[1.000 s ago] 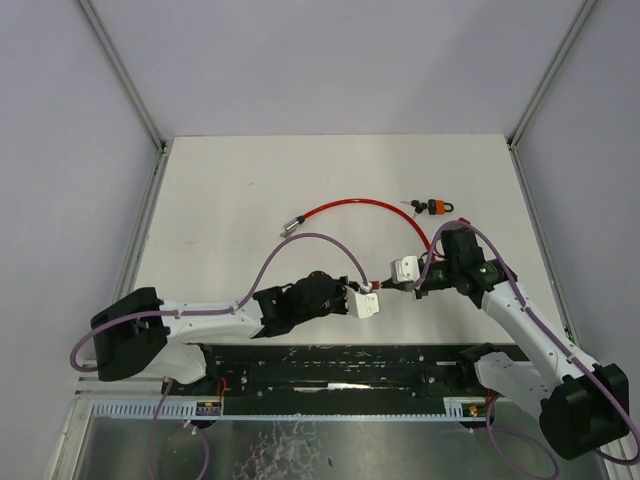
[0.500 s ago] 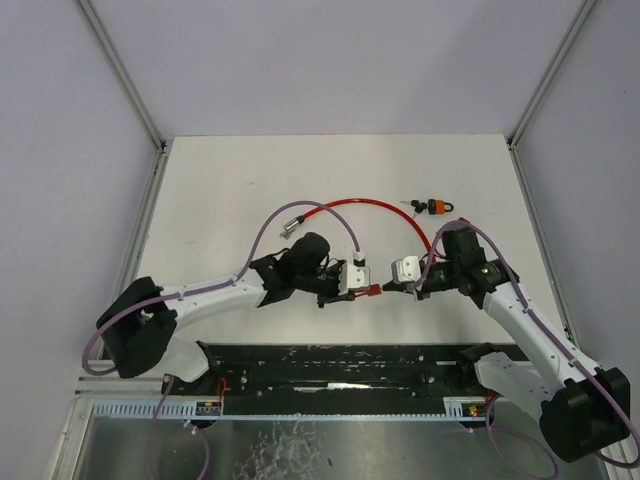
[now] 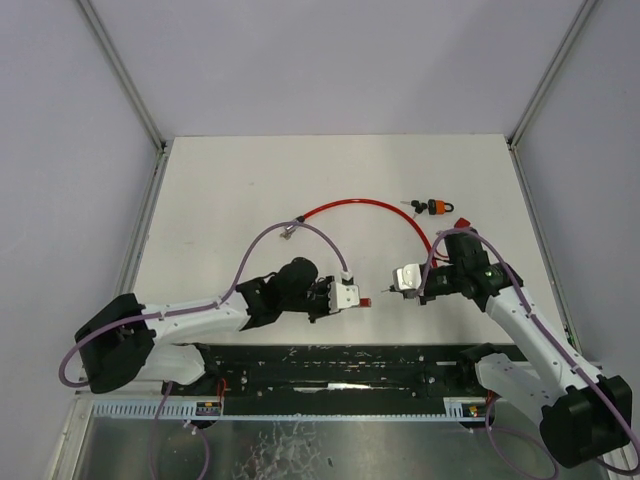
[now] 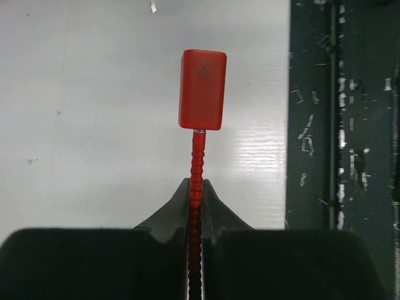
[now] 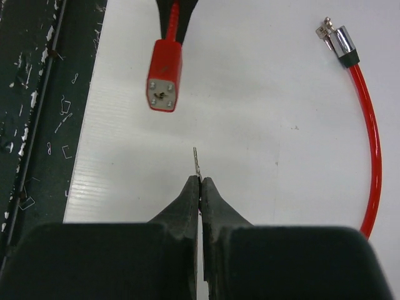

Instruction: Lock with the key

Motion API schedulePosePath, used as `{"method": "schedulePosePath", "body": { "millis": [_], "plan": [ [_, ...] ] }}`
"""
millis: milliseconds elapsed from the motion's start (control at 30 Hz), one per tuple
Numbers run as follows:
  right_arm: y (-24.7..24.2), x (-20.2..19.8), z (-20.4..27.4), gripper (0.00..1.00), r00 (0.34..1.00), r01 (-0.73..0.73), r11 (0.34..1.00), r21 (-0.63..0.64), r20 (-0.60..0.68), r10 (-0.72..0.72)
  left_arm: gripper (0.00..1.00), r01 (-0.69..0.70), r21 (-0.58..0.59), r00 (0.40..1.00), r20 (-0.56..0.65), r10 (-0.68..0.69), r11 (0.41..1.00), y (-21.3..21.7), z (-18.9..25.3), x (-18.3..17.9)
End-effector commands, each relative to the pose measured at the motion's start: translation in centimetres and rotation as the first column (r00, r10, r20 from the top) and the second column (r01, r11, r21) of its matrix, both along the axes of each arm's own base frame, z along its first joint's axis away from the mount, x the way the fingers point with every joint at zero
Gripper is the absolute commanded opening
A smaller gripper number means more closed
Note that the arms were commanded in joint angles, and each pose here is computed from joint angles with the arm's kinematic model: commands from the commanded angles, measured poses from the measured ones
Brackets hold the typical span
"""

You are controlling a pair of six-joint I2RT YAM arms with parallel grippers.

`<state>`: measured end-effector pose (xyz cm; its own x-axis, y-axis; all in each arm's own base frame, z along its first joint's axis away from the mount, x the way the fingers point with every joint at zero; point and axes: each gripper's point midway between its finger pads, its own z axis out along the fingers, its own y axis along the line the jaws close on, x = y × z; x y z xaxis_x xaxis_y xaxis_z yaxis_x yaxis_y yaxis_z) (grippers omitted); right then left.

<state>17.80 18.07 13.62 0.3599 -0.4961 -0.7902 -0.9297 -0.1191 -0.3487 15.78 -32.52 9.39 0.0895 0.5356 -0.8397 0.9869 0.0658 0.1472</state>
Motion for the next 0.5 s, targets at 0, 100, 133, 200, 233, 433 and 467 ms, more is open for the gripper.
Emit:
{"method": "schedulePosePath", "body": {
  "millis": [0,100,133,200,233,433,467],
  "plan": [
    [-0.5,0.4,1.0,0.0,0.996,-0.019,1.0,-0.022,0.088,0.02,0.0,-0.113,-0.083,0.977,0.171,0.126,0.99,-0.4,2.5,3.6],
    [-0.7,1.0,1.5,0.0,0.997,0.03,0.999,-0.014,0.077,-0.029,0.0,-0.165,-0.053,0.971,0.169,0.172,0.985,0.5,1.5,4.0],
    [-0.8,1.3,1.5,0.0,0.997,0.049,0.999,-0.01,0.066,-0.048,0.0,-0.175,-0.065,0.97,0.157,0.183,0.982,0.5,1.6,3.9],
    [-0.9,2.2,1.7,0.0,0.993,0.107,0.994,0.005,0.041,-0.108,0.0,-0.189,-0.126,0.973,0.112,0.203,0.974,0.1,2.3,3.5],
    [-1.0,2.7,1.8,0.0,0.99,0.141,0.99,0.012,0.026,-0.141,0.0,-0.201,-0.159,0.973,0.083,0.216,0.967,-0.1,2.7,3.4],
    [-1.8,4.6,3.2,0.0,0.957,0.289,0.953,0.087,-0.065,-0.284,0.0,-0.327,-0.322,0.941,-0.201,0.273,0.889,-0.7,4.7,3.4],
    [-2.0,4.8,3.4,0.0,0.951,0.308,0.946,0.101,-0.073,-0.301,0.0,-0.359,-0.348,0.926,-0.247,0.285,0.866,-0.6,5.2,3.7]
  ]
}}
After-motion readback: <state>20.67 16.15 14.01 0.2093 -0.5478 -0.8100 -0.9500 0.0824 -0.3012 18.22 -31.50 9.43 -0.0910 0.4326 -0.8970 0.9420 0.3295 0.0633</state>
